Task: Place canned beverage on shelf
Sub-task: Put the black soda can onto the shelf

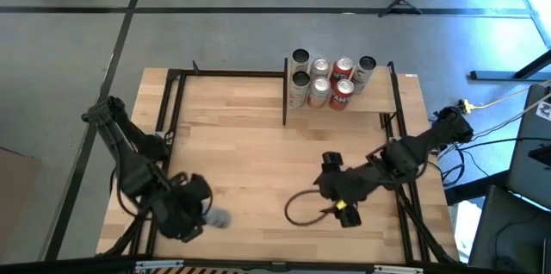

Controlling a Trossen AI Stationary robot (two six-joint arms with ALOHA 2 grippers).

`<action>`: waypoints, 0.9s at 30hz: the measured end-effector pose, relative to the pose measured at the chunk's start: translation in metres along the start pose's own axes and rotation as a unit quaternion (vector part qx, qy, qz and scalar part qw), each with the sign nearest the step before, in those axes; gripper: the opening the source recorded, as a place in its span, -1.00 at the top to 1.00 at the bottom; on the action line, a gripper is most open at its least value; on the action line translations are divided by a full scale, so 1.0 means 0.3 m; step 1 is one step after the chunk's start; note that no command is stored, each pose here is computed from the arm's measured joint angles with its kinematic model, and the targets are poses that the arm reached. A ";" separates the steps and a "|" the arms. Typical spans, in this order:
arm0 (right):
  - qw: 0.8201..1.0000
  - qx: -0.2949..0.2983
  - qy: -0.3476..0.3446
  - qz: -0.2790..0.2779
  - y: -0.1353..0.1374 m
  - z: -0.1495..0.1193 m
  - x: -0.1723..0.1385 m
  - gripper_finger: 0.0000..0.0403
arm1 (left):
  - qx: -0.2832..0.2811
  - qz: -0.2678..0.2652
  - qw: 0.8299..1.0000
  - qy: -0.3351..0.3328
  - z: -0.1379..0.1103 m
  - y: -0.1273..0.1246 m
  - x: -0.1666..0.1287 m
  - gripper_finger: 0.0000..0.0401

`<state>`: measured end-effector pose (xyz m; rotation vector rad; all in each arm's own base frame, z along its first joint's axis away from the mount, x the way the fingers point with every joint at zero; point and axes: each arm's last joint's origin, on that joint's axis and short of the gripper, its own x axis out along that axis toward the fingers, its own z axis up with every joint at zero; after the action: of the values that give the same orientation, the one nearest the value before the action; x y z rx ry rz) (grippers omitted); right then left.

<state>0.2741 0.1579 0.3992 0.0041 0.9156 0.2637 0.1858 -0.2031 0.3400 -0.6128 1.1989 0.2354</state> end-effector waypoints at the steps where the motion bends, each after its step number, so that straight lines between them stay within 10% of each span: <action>1: 1.000 -0.003 -0.003 0.002 0.009 -0.001 -0.001 -0.65 | 0.010 -0.012 1.000 -0.019 0.032 -0.008 -0.027 -0.14; 13: 0.998 -0.003 -0.044 -0.045 0.016 0.009 -0.015 -0.65 | 0.188 -0.028 0.973 -0.130 0.347 -0.137 -0.143 -0.14; 27: 0.987 0.055 -0.147 0.026 -0.029 0.150 0.128 -0.65 | 0.319 0.012 0.936 -0.150 0.441 -0.198 -0.137 -0.14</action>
<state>0.3337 0.1632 0.3958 0.1651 0.6359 0.2540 0.3051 -0.1717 0.4268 0.0108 0.9115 -0.0488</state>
